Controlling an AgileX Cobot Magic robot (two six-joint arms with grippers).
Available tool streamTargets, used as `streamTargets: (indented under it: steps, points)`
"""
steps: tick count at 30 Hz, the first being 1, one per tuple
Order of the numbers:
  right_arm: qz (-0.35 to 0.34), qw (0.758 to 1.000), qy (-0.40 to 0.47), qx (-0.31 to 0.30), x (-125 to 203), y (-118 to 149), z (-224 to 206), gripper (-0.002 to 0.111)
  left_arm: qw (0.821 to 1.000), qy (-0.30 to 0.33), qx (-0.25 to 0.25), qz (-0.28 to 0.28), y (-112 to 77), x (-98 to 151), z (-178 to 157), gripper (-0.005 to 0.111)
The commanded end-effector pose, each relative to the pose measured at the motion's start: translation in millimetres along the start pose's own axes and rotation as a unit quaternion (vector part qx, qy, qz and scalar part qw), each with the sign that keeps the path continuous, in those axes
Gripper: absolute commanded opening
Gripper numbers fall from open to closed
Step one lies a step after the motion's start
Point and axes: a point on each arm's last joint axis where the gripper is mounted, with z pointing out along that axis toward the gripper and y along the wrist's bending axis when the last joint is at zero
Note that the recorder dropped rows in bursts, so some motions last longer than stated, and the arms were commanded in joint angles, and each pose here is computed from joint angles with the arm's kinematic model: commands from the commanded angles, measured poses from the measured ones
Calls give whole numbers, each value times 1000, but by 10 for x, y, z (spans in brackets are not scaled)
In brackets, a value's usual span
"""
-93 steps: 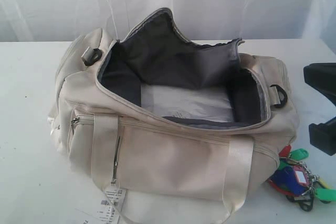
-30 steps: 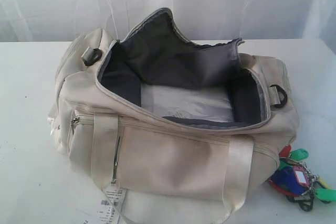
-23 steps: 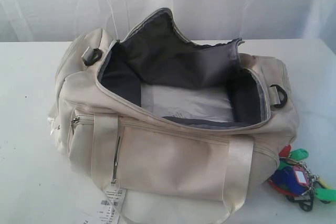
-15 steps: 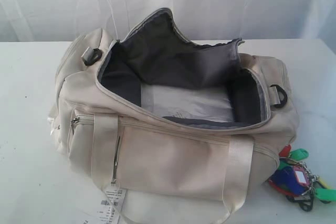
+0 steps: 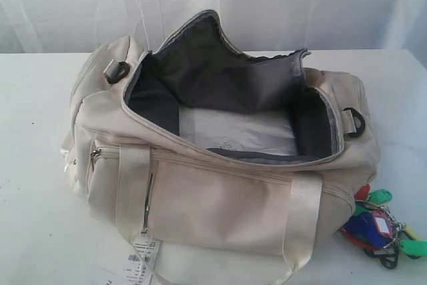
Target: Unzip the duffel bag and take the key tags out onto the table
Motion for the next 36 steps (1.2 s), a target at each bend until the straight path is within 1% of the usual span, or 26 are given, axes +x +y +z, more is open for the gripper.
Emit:
streamTargets:
  steps: [1, 7, 8, 9, 10, 22, 27, 36]
  points:
    - [-7, 1000, -10, 3, -9, -4, -4, 0, 1000, -2, 2, -6, -3, 5, 2, 0]
    - [-7, 1000, -5, 3, 0, -6, -3, 0, 1000, -2, 2, -6, -3, 5, 2, 0]
    - [-8, 1000, 11, 5, 30, -9, -4, 0, 1000, -2, 2, -6, -3, 5, 2, 0]
    - [-17, 998, 63, 11, 123, -21, -11, 0, 1000, -2, 2, -6, -3, 5, 2, 0]
    - [-15, 996, 83, 13, 159, -26, -16, 0, 1000, -2, 2, -6, -3, 5, 2, 0]
    - [-22, 996, 82, 12, 157, -25, -16, 0, 1000, -2, 2, -6, -3, 5, 2, 0]
    - [-65, 995, 73, 8, 141, -23, -13, 0, 1000, -2, 2, -6, -3, 5, 2, 0]
    - [-75, 995, 72, 7, 139, -23, -13, 0, 1000, -2, 2, -6, -3, 5, 2, 0]
